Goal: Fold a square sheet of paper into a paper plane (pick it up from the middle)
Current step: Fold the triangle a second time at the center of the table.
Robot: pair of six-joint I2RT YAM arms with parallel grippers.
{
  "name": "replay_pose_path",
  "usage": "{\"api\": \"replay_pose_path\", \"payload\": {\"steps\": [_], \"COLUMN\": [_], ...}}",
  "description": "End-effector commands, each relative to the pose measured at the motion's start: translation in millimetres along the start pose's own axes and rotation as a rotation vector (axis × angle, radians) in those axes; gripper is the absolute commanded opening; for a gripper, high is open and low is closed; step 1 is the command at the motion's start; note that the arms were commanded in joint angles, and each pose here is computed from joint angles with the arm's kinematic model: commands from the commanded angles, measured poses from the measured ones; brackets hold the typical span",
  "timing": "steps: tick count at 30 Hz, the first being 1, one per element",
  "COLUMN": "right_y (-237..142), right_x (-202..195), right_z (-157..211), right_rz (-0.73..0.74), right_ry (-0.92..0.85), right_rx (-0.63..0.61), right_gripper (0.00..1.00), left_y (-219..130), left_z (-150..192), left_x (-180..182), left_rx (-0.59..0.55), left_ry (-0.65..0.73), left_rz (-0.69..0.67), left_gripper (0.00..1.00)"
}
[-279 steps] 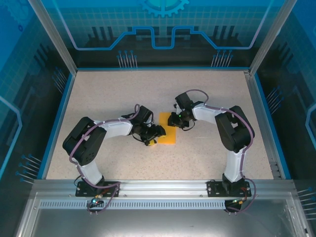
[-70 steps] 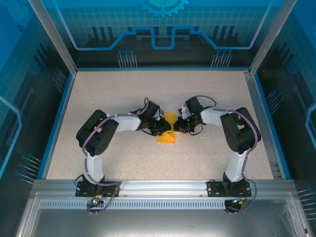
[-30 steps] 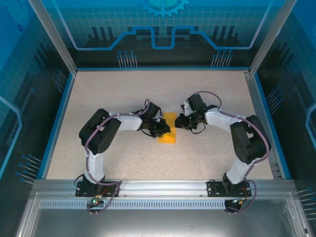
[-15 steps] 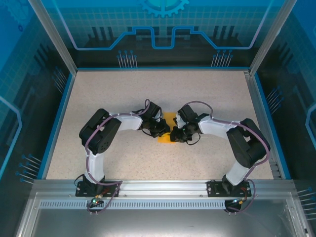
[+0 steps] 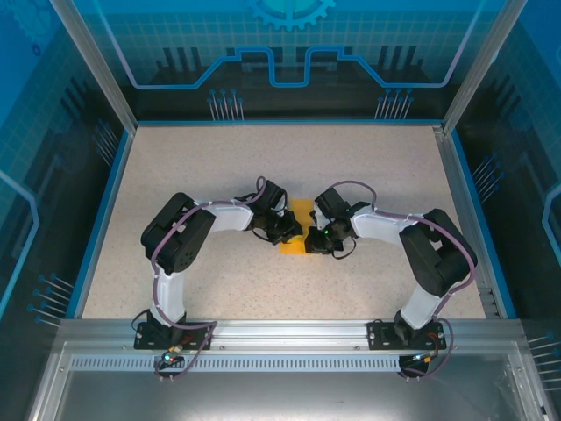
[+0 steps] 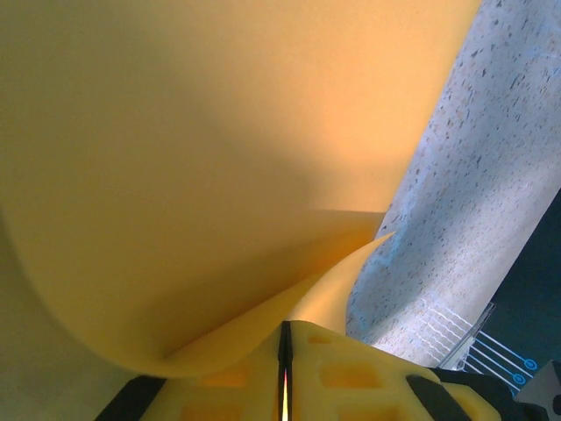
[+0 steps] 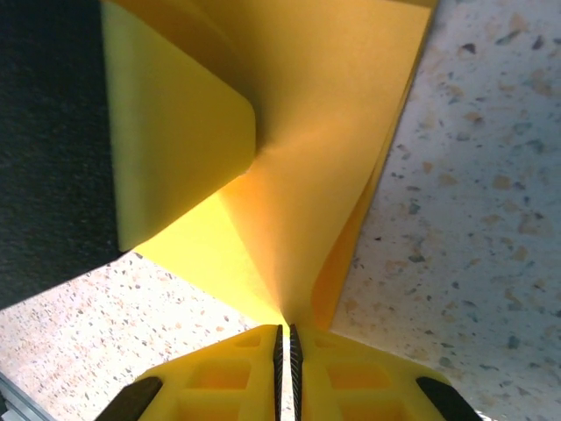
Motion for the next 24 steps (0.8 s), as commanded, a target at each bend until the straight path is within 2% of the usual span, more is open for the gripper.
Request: {"api": "replay_pose_path", "payload": {"steps": [1, 7, 13, 19, 24], "right_y": [3.9, 1.4, -15.2, -13.8, -11.8], "right_x": [-3.8, -6.6, 13.8, 24.5, 22.9], "right_z": [4.5, 4.4, -0.1, 0.6, -1.0], "right_rz": [0.045, 0.072, -0.005, -0.057, -0.030], "right_ry": [0.000, -0.002, -0.073, -0.105, -0.102], "right_rx": [0.032, 0.023, -0.052, -0.077, -0.092], "right_gripper": [0.14, 0.13, 0.14, 0.14, 0.13], "left_y": [8.5, 8.8, 9.0, 8.5, 8.6], "left_z": [-0.1, 0.0, 0.1, -0.2, 0.6], "left_x": [20.7, 22.2, 21.6, 20.9, 22.7], "left_rx": [-0.004, -0.004, -0.002, -0.003, 0.000], "left_ry": [-0.065, -0.068, -0.071, -0.070, -0.074], "left_rz": [-0.100, -0.105, -0.104, -0.105, -0.110], "left_gripper": [0.12, 0.12, 0.12, 0.12, 0.11]}}
Point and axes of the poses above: each hand's point on the last joint's axis, 136 mm out from that joint toward the fingers, its own y axis out along the fingers, its own x axis along the line the jaws close on, z = x × y, the point moved 5 cm from there along -y, back along the fingers, and after that the axes turned 4 degrees about -y, right-handed, at the moved point
